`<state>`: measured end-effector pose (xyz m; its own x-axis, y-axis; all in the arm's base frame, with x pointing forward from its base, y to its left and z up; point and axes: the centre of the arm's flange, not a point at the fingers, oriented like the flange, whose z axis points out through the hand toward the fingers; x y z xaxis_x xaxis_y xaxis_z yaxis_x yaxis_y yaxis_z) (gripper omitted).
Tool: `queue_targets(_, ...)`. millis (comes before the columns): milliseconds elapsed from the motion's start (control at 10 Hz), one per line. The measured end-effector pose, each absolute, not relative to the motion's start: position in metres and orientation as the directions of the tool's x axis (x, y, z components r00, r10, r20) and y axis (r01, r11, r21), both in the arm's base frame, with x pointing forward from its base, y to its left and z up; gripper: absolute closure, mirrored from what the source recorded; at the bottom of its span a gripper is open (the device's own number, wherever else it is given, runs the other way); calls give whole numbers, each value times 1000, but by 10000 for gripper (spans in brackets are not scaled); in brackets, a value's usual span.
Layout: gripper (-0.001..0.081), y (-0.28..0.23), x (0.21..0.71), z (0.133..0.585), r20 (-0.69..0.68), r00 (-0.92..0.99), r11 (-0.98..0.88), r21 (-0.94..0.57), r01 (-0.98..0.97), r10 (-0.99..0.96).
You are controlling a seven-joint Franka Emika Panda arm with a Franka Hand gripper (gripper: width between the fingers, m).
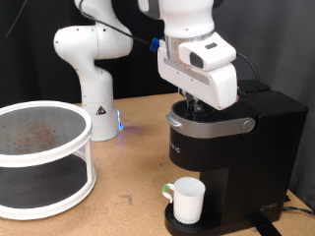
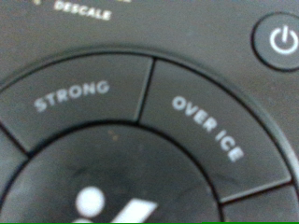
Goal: Make a cup of coffee with the keurig machine
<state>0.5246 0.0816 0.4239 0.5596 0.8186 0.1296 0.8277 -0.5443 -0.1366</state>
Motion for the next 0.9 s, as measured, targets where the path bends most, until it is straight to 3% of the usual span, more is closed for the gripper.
queue_targets(500,806,87,536,423,134,576,-545,-209,812,807)
queue_targets(900,806,96,546,421,61,586,-535,-339,774,808)
